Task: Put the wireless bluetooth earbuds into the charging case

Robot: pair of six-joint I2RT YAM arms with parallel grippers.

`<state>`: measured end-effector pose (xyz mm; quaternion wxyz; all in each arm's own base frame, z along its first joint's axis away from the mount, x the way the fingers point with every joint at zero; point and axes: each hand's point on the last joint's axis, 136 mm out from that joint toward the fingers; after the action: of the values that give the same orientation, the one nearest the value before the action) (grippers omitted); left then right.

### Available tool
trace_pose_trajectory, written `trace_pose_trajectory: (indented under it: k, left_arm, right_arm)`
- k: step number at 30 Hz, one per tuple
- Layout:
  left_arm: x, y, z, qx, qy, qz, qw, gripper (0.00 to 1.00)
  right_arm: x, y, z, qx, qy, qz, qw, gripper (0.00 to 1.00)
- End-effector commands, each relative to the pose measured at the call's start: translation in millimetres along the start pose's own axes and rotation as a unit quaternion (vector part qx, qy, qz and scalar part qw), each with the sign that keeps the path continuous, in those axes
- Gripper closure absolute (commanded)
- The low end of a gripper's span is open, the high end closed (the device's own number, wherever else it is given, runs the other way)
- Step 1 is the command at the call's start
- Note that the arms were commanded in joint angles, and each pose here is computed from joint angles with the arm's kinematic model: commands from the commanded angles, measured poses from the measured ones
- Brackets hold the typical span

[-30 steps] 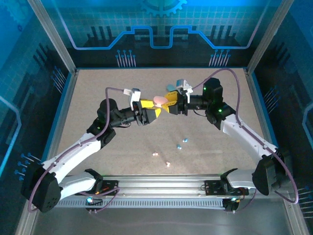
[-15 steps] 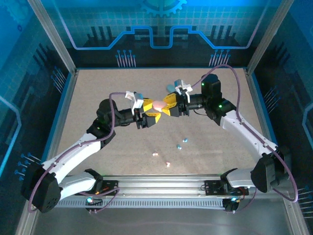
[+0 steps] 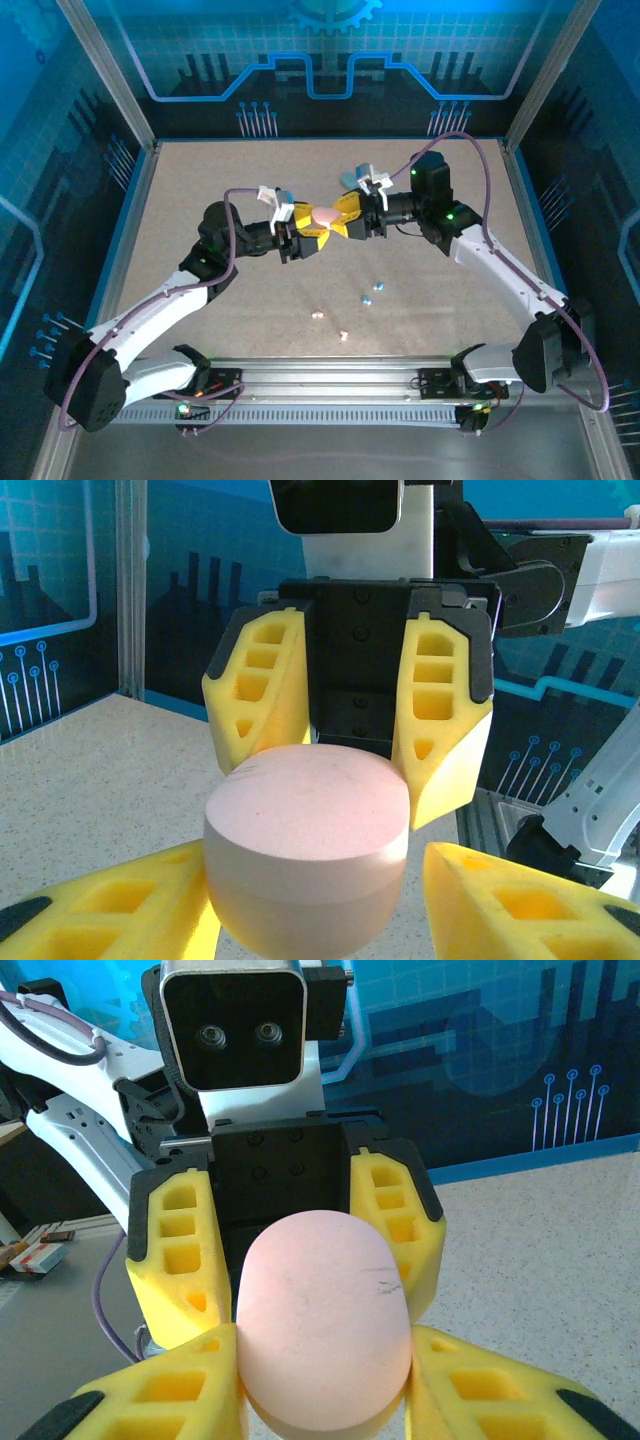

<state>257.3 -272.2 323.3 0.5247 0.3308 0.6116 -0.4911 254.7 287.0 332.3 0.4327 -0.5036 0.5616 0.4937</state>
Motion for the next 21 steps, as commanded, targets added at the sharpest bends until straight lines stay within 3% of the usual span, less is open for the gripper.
trace_pose_trajectory:
  k: [1,21]
  left_arm:
    - [-15,-8,2,0.016,-0.012,0.024,1.000,0.46]
    - [-2,-9,4,0.020,0.019,0.027,0.999,0.64]
  right_arm:
    - [-10,7,3,-0.016,-0.004,-0.016,1.000,0.63]
    - [-14,9,5,-0.018,-0.008,-0.011,1.000,0.61]
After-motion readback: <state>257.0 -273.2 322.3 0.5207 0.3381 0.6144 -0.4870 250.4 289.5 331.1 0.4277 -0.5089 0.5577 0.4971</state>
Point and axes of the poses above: each hand's point on the last joint's axis, 136 mm out from that joint toward the fingers, its own z axis out along the fingers, its own y axis along the line the jaws close on, x = y × z, and after that the axes turned 4 degrees about -z, right-handed
